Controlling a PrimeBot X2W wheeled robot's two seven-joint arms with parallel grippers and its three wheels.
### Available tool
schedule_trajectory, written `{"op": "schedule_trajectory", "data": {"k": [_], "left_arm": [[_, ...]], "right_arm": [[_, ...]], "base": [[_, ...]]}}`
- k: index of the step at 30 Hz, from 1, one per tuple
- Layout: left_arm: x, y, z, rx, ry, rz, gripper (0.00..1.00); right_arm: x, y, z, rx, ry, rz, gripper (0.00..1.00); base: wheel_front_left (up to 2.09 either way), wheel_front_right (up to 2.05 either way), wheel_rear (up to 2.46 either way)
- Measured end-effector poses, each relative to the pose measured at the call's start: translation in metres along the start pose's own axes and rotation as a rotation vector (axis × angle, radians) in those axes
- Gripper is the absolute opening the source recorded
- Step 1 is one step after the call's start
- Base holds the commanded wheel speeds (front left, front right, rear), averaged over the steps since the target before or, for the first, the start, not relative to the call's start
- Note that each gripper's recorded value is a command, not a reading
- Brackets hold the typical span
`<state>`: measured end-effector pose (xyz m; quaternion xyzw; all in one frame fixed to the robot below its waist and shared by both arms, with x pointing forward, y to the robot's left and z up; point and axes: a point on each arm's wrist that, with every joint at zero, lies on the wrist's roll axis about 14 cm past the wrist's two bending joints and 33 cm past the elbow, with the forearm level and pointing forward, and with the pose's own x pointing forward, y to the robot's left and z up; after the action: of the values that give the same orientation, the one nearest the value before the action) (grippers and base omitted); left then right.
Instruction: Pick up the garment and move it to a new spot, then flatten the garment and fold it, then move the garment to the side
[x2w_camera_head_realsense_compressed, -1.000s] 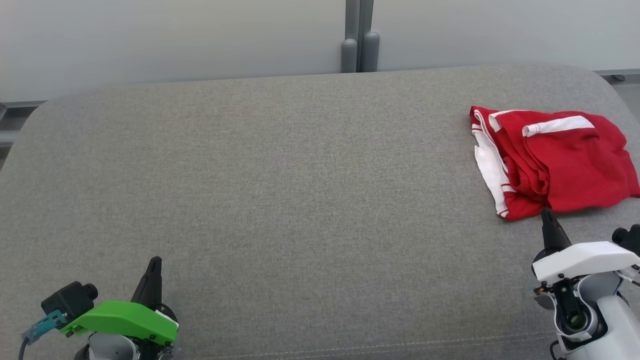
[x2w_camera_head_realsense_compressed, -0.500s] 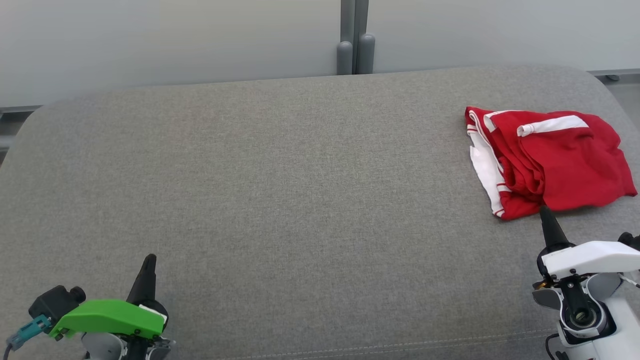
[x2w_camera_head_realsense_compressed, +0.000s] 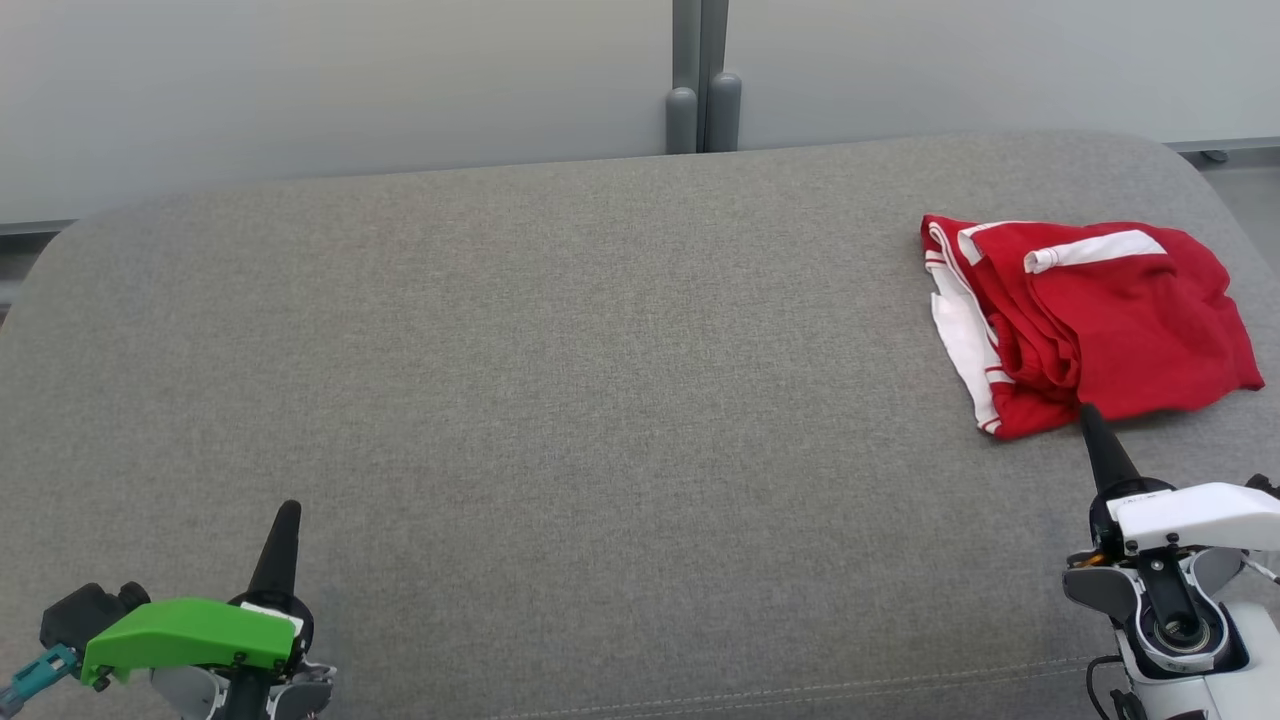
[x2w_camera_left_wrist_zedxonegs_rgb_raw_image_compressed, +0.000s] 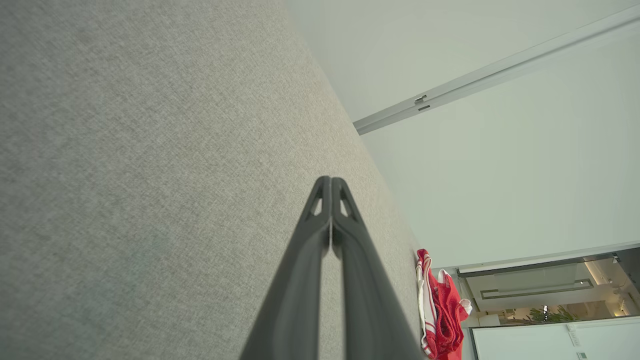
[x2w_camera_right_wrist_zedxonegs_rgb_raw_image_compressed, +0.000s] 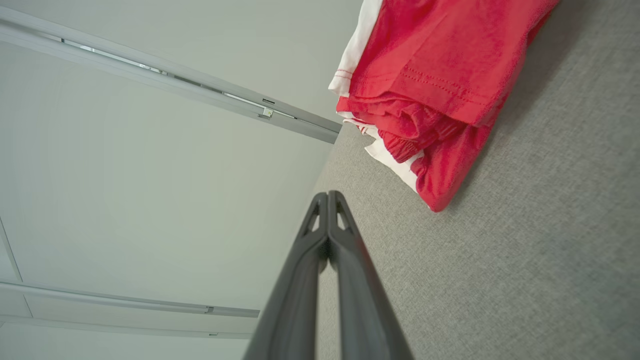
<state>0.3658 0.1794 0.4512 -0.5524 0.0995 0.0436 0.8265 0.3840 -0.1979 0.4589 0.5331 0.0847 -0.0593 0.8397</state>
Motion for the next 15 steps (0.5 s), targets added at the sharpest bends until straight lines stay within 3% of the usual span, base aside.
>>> {"op": "schedule_trajectory", "data": {"k": [15], "left_arm": [[0.0017,-0.0086,0.0071,-0.207,-0.01,-0.043,0.0]], "right_arm": [[-0.0035,0.01,0.0087,0.241,-0.019,0.061,0.0]], "base": [[0.0,0.0,0.0]]}}
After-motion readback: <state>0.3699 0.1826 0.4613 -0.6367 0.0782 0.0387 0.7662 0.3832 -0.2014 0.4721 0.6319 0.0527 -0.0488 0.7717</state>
